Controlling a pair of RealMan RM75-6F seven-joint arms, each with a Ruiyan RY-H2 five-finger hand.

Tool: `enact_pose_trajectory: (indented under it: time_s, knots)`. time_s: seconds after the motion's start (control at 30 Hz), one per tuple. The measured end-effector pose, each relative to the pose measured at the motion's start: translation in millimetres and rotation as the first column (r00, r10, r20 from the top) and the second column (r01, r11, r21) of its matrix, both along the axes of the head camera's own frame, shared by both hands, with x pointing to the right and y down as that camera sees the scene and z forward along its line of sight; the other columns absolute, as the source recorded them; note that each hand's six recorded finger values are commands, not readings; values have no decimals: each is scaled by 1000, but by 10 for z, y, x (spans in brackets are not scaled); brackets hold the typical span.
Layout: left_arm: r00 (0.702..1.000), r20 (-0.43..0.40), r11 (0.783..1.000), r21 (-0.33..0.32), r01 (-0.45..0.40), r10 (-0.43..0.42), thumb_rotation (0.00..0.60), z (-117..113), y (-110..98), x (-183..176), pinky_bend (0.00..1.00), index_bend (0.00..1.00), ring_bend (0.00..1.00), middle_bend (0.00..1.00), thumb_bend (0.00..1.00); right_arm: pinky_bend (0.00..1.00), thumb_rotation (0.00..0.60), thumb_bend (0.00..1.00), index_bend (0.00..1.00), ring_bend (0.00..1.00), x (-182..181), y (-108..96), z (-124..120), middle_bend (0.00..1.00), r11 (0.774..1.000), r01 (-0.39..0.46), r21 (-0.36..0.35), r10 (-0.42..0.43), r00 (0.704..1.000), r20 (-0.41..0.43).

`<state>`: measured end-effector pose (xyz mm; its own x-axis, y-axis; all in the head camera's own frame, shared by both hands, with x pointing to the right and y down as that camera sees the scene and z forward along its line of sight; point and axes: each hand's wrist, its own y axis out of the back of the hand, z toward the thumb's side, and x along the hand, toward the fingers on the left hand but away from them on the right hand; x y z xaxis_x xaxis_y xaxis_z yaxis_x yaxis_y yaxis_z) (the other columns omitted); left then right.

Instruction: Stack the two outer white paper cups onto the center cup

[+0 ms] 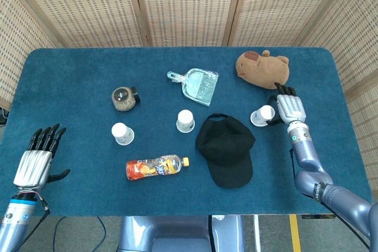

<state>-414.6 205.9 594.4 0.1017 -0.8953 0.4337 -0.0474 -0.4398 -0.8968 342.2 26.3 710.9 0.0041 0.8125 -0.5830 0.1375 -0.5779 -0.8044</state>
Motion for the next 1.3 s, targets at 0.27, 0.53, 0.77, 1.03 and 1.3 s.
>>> enact_pose_trajectory:
  time_s: [0.27,0.53,0.77,1.03,1.3]
  knots:
    - [1000,1,1000,-12,0,0,600,35,10,1,0,0,0,0,27,73,600,262,518,49,-184,-126,-373,98,997,15,73,-20,997,72]
    - [1000,-1,1000,-13,0,0,600,44,9,12,0,0,0,0,27,81,600,262,518,55,-649,-188,-793,97,989,55,138,-77,983,164]
    - [1000,-9,1000,-14,8,-9,600,39,-1,-10,0,0,0,0,27,82,600,263,523,57,-1194,-199,-1009,97,985,78,156,-115,962,246]
    - [1000,-13,1000,-25,14,-14,600,63,-8,-32,0,0,0,0,27,81,600,263,524,59,-1728,-158,-995,97,979,123,162,-165,947,277]
    - [999,-28,999,-36,19,-20,600,89,-21,-40,0,0,0,0,27,82,600,263,524,60,-2127,-63,-847,96,978,153,143,-189,939,289]
